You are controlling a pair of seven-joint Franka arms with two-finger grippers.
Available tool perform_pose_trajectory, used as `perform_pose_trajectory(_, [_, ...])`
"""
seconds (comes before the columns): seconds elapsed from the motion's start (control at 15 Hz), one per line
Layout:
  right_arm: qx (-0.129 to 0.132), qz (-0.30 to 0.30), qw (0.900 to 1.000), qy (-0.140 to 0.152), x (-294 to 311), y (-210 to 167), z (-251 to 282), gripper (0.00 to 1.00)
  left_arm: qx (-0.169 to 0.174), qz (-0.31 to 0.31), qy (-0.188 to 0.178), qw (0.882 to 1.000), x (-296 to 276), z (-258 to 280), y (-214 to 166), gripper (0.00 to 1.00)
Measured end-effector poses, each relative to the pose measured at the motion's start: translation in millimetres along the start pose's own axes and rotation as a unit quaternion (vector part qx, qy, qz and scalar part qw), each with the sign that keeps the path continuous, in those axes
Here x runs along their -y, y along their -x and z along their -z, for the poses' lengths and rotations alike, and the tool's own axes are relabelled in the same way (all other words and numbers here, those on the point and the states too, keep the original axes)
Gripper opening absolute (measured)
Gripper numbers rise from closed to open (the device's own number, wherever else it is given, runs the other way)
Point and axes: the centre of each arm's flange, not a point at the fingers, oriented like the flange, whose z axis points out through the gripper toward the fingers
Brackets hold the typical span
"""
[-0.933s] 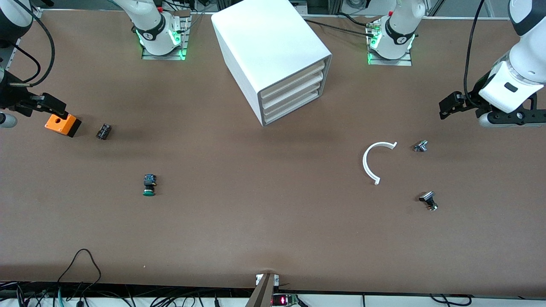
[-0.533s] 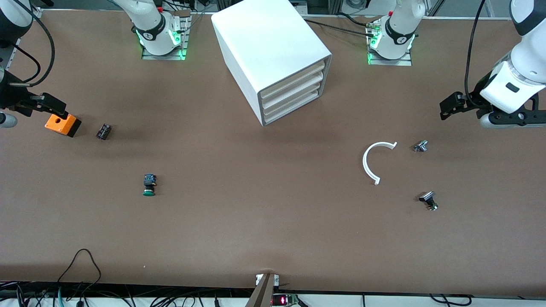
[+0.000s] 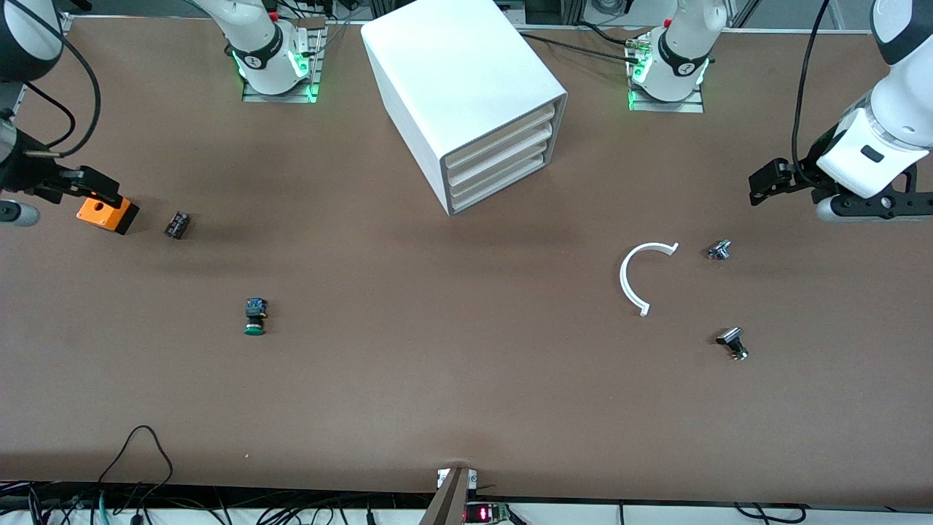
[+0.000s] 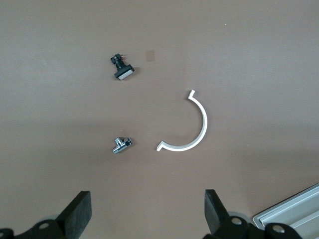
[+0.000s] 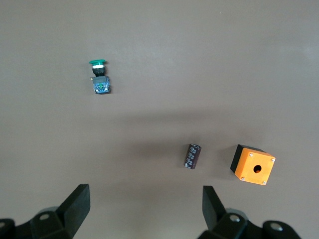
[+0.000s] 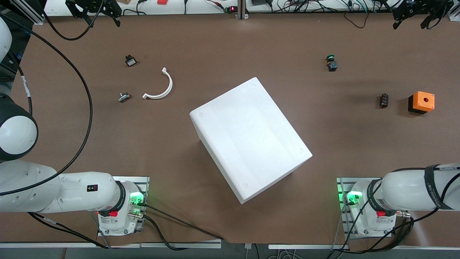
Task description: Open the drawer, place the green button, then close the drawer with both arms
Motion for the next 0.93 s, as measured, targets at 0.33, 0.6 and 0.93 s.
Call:
perform_pose_trajectory(0.33, [0.040,0.010,0.999,0.002,12.1,-26.5,-65.9,1.00,0.017,-0.007,-0.001,1.000,-7.1,-9.1,-0.4,1.00])
perform_pose_trajectory(0.6, [0.034,0.016,0.999,0.002,19.4,-46.1,-134.9,1.00,0.059,-0.028,-0.002,0.998,-29.6,-30.9,-2.9,1.00])
perform_pose_trajectory(0.93, [0.017,0.027,0.999,-0.017,59.5,-70.4,-231.0,1.00,0.136,-0.027,0.075,0.987,-33.4,-102.9,-29.2,1.00])
